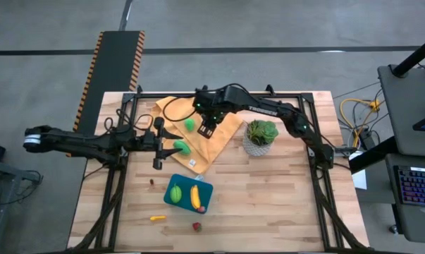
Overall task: Pick and placing Produce into tupperware
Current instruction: Put the eggplant into the blue bin
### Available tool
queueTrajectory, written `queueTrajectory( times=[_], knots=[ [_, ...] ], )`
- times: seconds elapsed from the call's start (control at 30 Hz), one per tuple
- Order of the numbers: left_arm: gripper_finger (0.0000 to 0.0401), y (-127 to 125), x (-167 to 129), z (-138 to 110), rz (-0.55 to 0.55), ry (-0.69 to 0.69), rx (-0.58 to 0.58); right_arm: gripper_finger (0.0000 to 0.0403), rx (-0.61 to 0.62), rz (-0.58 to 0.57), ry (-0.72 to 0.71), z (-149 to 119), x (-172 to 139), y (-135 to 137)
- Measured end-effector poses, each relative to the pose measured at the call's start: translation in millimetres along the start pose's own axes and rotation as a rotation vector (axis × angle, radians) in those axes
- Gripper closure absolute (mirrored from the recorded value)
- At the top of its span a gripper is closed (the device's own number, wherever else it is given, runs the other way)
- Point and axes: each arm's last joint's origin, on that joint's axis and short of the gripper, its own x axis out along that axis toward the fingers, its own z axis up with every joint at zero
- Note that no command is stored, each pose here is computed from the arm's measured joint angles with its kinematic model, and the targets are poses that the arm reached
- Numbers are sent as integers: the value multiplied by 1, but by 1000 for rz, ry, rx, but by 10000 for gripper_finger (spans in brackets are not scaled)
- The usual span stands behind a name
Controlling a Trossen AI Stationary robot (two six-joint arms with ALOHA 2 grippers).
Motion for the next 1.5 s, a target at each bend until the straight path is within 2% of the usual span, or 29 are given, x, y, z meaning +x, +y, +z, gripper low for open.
queueTrajectory(
  times=[0.23,0.5,0.73,1.1,1.27,1.5],
  knots=[
    [223,0,-4,2,1,-1,-1,266,-46,-18,-102,-9,-44,21],
    [223,0,-6,3,0,2,-2,266,-121,-11,-190,-25,-79,55],
    [223,0,-6,3,-1,0,-2,266,-158,-88,-309,-41,-100,93],
    [223,0,-6,3,-4,-1,-20,266,-243,-93,-421,-73,-126,146],
    [223,0,-6,3,-9,-2,-26,266,-277,-97,-444,-84,-132,159],
    [223,0,-6,3,-9,-3,-27,266,-289,-24,-483,-89,-146,165]
  ],
)
